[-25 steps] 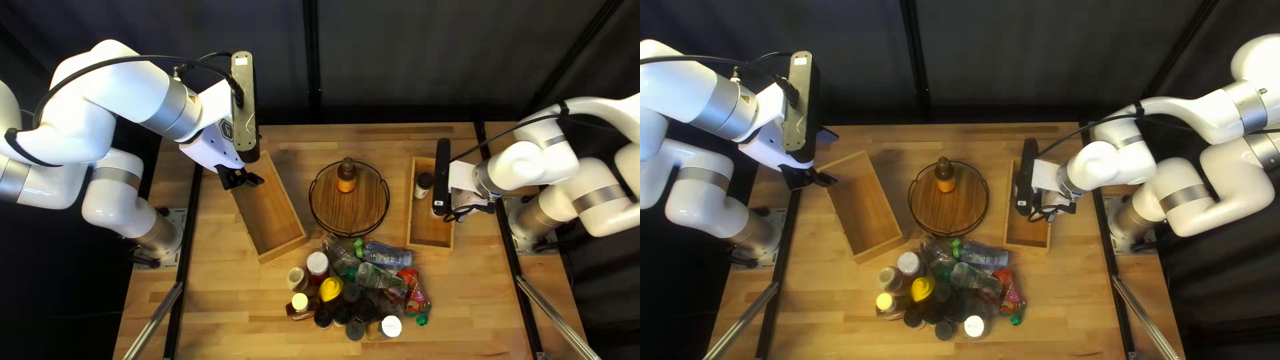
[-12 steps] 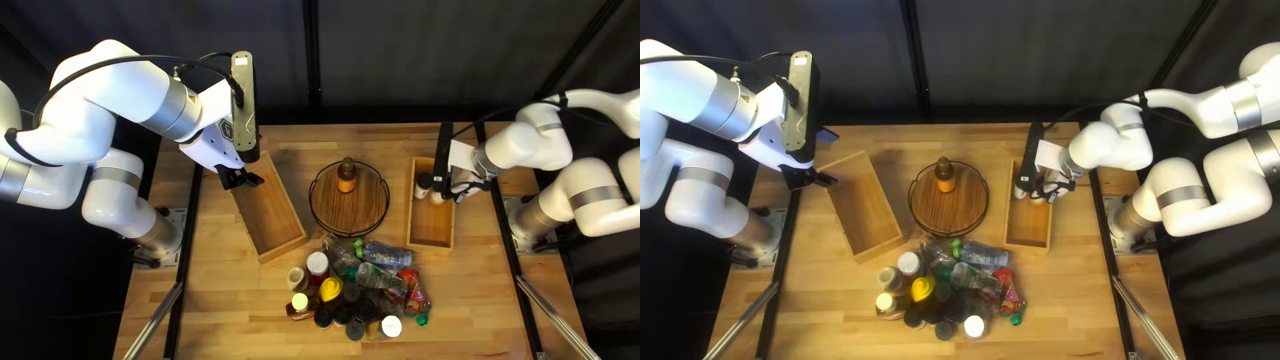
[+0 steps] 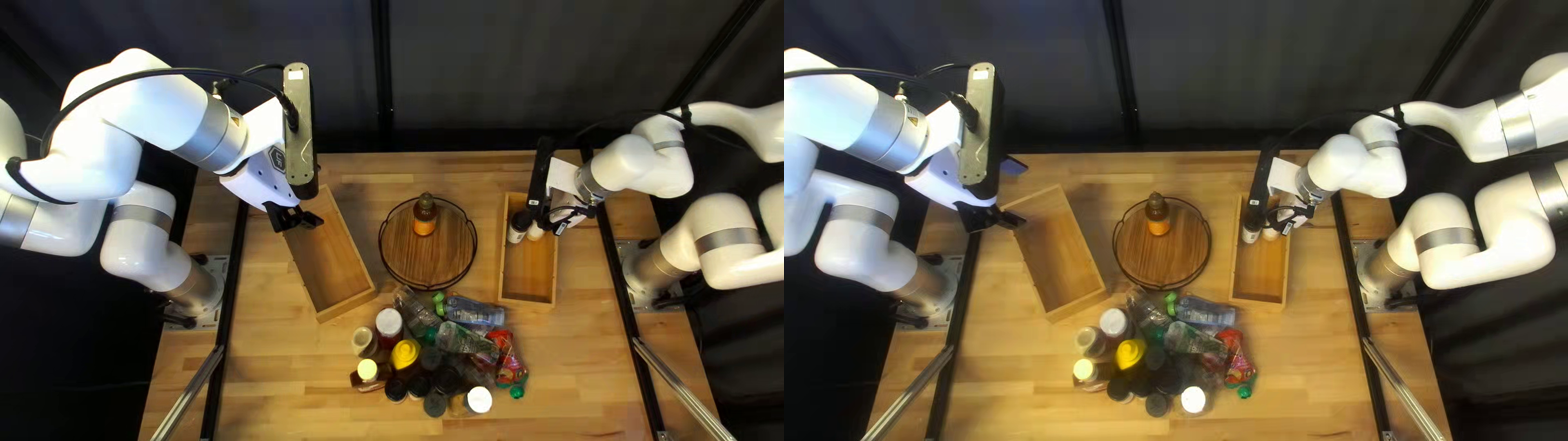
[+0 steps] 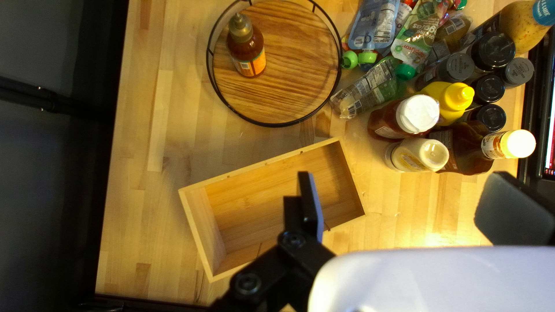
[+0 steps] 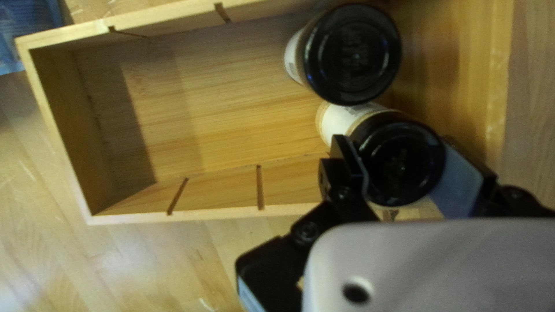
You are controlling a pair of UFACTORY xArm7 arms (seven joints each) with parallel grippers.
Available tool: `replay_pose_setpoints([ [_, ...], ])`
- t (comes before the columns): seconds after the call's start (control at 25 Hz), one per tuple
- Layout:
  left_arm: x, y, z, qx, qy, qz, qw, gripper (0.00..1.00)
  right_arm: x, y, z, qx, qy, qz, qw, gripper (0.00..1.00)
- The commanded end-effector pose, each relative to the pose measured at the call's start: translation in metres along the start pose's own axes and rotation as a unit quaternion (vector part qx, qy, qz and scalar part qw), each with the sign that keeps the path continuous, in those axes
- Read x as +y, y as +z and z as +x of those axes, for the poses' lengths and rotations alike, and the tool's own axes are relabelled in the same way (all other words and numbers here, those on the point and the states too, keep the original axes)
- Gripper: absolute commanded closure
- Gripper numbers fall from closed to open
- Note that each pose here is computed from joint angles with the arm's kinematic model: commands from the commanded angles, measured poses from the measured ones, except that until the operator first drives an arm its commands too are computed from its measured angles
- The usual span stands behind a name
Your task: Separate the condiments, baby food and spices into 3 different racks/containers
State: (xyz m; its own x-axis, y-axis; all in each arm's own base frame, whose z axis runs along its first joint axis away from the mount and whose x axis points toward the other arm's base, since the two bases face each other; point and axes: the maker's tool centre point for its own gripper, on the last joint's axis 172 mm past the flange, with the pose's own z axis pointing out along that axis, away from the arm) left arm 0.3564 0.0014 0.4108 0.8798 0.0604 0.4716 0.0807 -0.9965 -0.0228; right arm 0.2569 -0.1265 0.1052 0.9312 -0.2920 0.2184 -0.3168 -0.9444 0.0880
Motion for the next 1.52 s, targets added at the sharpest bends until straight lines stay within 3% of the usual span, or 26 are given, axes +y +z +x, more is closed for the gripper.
replay_pose_setpoints([
  [0.04,0.0,0.0,0.0,0.0,0.0,0.0,1.0,0.0,0.002,0.001,0.0,-0.002,0.001,0.001,1.0,0.56],
  [0.16,0.0,0.0,0.0,0.0,0.0,0.0,1.0,0.0,0.003,0.003,0.001,-0.003,0.001,0.003,1.0,0.27],
  [0.2,0.0,0.0,0.0,0.0,0.0,0.0,1.0,0.0,0.003,0.003,0.001,-0.004,0.001,0.004,1.0,0.21],
  [0.36,0.0,0.0,0.0,0.0,0.0,0.0,1.0,0.0,-0.002,-0.005,0.004,-0.004,-0.003,0.005,1.0,0.14],
  [0.48,0.0,0.0,0.0,0.0,0.0,0.0,1.0,0.0,-0.016,-0.022,0.012,-0.004,-0.013,0.003,0.9999,0.0],
  [0.76,0.0,0.0,0.0,0.0,0.0,0.0,1.0,0.0,-0.098,-0.07,0.046,-0.015,-0.068,-0.003,0.9975,0.0],
  [1.04,0.0,0.0,0.0,0.0,0.0,0.0,1.0,0.0,-0.251,-0.103,0.056,-0.044,-0.151,0.016,0.9874,0.0],
  [1.2,0.0,0.0,0.0,0.0,0.0,0.0,1.0,0.0,-0.316,-0.105,0.042,-0.056,-0.184,0.025,0.981,0.0],
  [1.32,0.0,0.0,0.0,0.0,0.0,0.0,1.0,0.0,-0.344,-0.098,0.026,-0.06,-0.196,0.026,0.9784,0.0],
  [1.52,0.0,0.0,0.0,0.0,0.0,0.0,1.0,0.0,-0.37,-0.079,0.011,-0.056,-0.148,0.008,0.9874,0.0],
])
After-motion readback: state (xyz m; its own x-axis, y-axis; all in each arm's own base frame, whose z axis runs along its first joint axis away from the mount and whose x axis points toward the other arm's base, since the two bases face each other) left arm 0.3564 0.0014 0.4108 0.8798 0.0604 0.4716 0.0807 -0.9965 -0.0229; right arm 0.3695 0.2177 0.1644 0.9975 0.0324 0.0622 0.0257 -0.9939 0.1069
